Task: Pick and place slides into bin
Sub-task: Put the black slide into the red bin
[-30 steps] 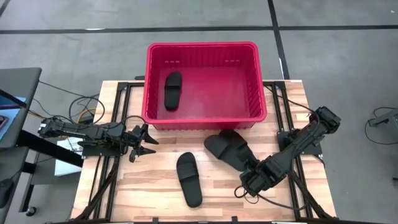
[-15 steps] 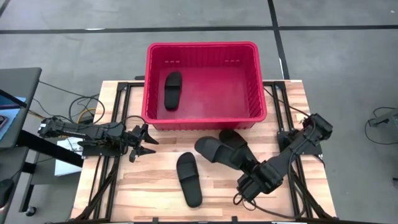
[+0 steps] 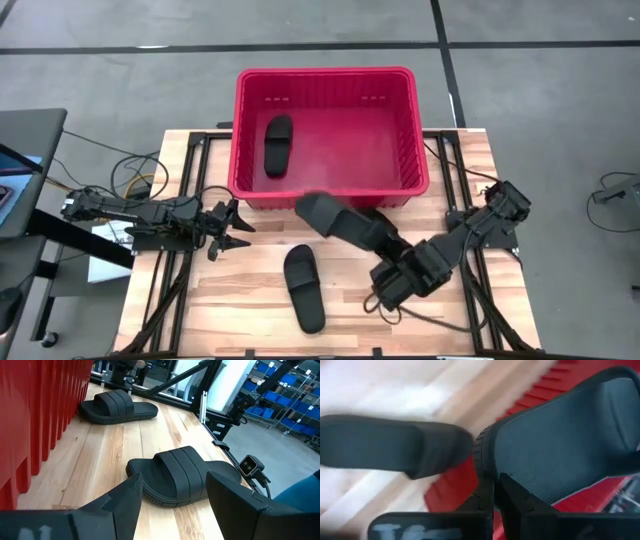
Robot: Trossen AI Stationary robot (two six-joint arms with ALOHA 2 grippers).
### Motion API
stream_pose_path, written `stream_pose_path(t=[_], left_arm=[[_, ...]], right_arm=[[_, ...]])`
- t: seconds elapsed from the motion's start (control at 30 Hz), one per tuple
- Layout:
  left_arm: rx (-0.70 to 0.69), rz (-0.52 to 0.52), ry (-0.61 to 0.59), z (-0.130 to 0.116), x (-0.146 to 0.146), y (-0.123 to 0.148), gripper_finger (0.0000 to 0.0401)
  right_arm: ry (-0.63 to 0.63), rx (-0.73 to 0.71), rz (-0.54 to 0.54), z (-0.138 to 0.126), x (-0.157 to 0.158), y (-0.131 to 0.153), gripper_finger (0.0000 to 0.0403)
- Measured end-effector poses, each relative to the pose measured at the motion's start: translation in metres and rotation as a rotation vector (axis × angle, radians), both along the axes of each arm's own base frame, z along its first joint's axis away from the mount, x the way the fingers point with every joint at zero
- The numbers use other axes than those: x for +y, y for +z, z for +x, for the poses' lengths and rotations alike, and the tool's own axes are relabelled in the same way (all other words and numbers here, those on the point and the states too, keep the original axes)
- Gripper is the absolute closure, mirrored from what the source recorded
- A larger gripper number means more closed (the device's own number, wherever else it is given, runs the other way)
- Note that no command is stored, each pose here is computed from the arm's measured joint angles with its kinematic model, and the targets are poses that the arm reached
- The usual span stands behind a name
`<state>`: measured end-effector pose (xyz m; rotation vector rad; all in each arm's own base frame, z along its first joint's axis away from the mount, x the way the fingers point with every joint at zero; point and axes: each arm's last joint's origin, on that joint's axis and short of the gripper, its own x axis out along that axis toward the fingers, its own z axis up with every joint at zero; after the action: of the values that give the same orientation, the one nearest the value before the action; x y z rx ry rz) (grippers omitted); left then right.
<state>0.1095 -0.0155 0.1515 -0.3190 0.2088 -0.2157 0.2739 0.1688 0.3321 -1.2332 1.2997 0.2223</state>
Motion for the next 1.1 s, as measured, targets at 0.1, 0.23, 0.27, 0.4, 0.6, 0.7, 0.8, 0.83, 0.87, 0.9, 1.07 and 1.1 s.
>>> stream_pose_path(t=[0.1, 0.23, 0.27, 0.4, 0.6, 0.7, 0.8, 0.83, 0.87, 0.9, 1.07, 1.1], left_arm=[[0.000, 0.000, 0.000, 0.000, 0.000, 0.000, 0.0191], [0.000, 0.000, 0.000, 0.000, 0.000, 0.000, 0.0191], [0.000, 0.000, 0.000, 0.000, 0.000, 0.000, 0.0191], [0.000, 0.000, 0.000, 0.000, 0.000, 0.000, 0.0191], [0.000, 0.000, 0.000, 0.000, 0.000, 0.000, 0.0191], [0.000, 0.000, 0.000, 0.000, 0.000, 0.000, 0.0191], [0.000, 0.000, 0.000, 0.000, 0.000, 0.000, 0.0191], [-0.001, 0.000, 0.000, 0.000, 0.000, 0.000, 0.0191], [0.000, 0.000, 0.000, 0.000, 0.000, 0.000, 0.0191], [0.000, 0.000, 0.000, 0.000, 0.000, 0.000, 0.0191], [0.000, 0.000, 0.000, 0.000, 0.000, 0.000, 0.0191], [0.000, 0.000, 0.000, 0.000, 0.000, 0.000, 0.0191]], right_arm=[[-0.009, -0.060, -0.025, 0.007, -0.009, 0.014, 0.0402], [-0.054, -0.148, -0.026, 0.016, -0.025, 0.036, 0.0402], [-0.072, -0.173, -0.014, 0.018, -0.030, 0.042, 0.0402], [-0.146, -0.280, 0.009, 0.027, -0.050, 0.064, 0.0402], [-0.288, -0.413, 0.051, 0.040, -0.090, 0.087, 0.0402], [-0.360, -0.465, 0.063, 0.046, -0.112, 0.094, 0.0403], [-0.428, -0.501, 0.067, 0.052, -0.134, 0.097, 0.0403], [-0.449, -0.512, 0.072, 0.054, -0.142, 0.097, 0.0403], [-0.470, -0.520, 0.084, 0.055, -0.150, 0.098, 0.0403], [-0.491, -0.529, 0.097, 0.057, -0.158, 0.098, 0.0403], [-0.562, -0.590, 0.141, 0.065, -0.194, 0.100, 0.0403], [-0.570, -0.612, 0.158, 0.066, -0.200, 0.101, 0.0403]])
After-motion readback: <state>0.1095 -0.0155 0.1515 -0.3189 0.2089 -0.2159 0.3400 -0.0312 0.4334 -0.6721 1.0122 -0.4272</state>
